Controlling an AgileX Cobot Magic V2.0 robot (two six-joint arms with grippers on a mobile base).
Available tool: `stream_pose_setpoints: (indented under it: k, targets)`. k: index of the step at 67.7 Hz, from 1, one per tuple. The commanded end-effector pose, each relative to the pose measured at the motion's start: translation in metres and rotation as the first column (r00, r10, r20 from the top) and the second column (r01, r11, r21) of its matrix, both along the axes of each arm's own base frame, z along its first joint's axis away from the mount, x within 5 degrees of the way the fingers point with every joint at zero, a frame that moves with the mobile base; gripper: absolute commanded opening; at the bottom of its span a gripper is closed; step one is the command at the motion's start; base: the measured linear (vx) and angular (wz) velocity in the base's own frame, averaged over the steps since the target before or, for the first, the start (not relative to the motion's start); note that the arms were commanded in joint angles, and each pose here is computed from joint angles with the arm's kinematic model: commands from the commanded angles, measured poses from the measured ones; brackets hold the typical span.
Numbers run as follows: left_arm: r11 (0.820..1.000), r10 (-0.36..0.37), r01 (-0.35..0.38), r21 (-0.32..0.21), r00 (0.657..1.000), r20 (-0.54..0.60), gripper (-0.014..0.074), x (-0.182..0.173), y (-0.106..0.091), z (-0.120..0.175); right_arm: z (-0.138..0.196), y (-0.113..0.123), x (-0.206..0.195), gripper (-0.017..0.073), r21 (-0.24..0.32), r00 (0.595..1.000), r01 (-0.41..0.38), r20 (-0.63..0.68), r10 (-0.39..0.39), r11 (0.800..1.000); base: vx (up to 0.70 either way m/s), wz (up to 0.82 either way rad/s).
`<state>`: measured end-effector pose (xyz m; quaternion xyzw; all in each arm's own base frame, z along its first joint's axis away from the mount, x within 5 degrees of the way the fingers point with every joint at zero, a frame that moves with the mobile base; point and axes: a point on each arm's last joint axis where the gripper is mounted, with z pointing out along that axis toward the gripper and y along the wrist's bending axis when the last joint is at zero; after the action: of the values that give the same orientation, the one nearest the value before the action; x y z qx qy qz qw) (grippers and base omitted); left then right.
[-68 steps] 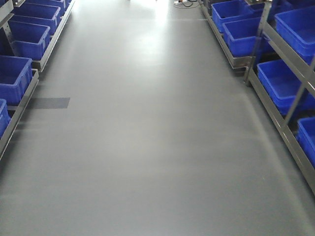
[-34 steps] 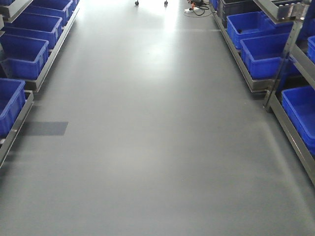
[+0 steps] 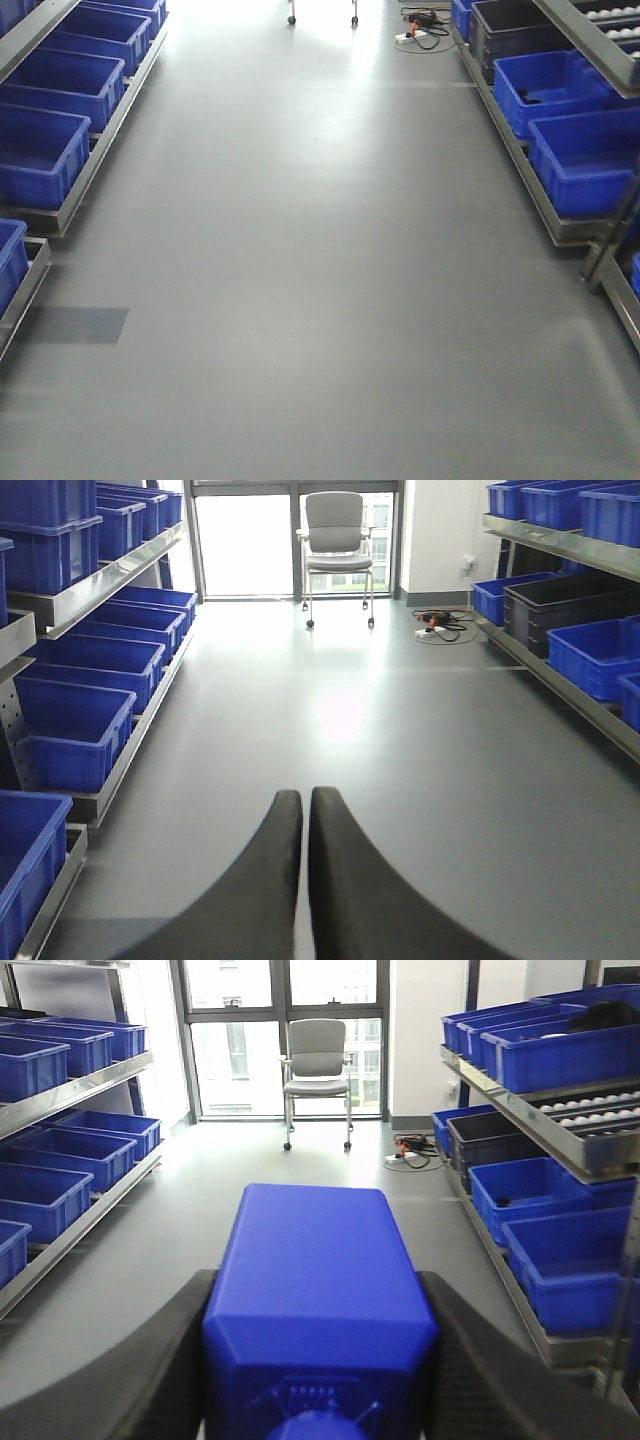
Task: Pour parts from conveyor to right shelf
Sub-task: 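Drive down the aisle between shelves of blue bins, then turn the base to face an empty blue bin on the shelf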
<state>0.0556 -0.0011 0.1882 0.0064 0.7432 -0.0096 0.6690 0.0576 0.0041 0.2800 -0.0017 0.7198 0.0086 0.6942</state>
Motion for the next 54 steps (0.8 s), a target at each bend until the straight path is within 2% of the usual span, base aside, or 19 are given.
stream_pose_setpoints:
  k: [1,36,54]
  targets:
    - [1.000,-0.006,0.007,-0.011,0.995,0.096,-0.0006,-0.0008,-0.0005,0.0132,0.0143,-0.0024,-0.0001,-0.0005,0.005,0.996,0.027,0.086,-0.027,1.000,0.64,0.12]
    - [1.000,-0.006,0.007,-0.011,0.995,0.096,-0.0006,-0.0008,-0.0005,0.0132,0.0143,-0.0024,-0.0001,-0.0005,0.005,0.996,0.027,0.086,-0.027,1.000,0.60,0.13]
    - [1.000,-0.006,0.007,-0.011,0.995,0.096,-0.0006,-0.0008,-0.0005,0.0132,0.0143,-0.0024,-0.0001,-0.0005,0.005,0.996,0.027,0.086,-0.027,1.000,0.49,0.48]
